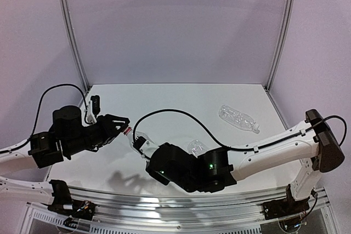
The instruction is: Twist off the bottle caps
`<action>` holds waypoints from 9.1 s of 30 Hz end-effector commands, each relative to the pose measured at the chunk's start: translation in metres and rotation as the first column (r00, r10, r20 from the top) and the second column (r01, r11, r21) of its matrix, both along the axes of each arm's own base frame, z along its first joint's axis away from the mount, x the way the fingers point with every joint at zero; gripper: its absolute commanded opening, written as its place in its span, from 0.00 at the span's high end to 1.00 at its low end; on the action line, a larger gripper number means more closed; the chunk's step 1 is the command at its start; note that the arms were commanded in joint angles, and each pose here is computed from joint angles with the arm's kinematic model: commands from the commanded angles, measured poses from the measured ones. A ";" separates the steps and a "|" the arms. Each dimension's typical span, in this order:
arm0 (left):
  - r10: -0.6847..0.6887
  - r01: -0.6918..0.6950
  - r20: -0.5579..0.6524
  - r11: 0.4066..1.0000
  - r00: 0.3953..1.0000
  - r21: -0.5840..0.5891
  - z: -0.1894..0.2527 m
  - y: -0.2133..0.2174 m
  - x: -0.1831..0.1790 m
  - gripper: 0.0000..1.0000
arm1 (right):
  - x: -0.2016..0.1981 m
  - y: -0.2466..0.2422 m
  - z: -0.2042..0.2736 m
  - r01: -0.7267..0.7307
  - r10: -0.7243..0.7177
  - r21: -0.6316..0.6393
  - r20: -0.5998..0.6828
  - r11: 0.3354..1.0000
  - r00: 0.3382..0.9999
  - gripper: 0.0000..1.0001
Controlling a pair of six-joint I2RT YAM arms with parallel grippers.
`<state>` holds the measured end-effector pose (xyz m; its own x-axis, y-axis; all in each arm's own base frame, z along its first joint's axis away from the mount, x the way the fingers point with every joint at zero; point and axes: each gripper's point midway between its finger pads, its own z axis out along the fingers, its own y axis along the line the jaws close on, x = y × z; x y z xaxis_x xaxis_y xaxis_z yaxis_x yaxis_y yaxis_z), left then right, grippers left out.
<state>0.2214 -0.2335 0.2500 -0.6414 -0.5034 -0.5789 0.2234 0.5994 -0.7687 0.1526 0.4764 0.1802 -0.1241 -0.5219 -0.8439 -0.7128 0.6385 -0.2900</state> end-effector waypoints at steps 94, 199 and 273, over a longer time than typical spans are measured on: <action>-0.248 0.213 0.301 0.966 0.921 0.145 0.066 -0.034 -0.030 0.69 | 0.010 -0.059 0.038 0.093 -0.089 0.167 -0.033 0.982 0.996 1.00; 0.289 -0.391 0.265 0.729 0.920 0.562 -0.015 0.101 0.059 0.73 | 0.031 -0.090 0.045 0.194 -0.140 0.298 -0.192 0.935 0.971 0.01; 0.152 -0.287 0.289 0.806 0.945 0.517 0.011 0.079 0.038 0.13 | 0.041 -0.202 -0.145 0.315 -0.340 -0.169 -0.694 0.934 0.635 0.01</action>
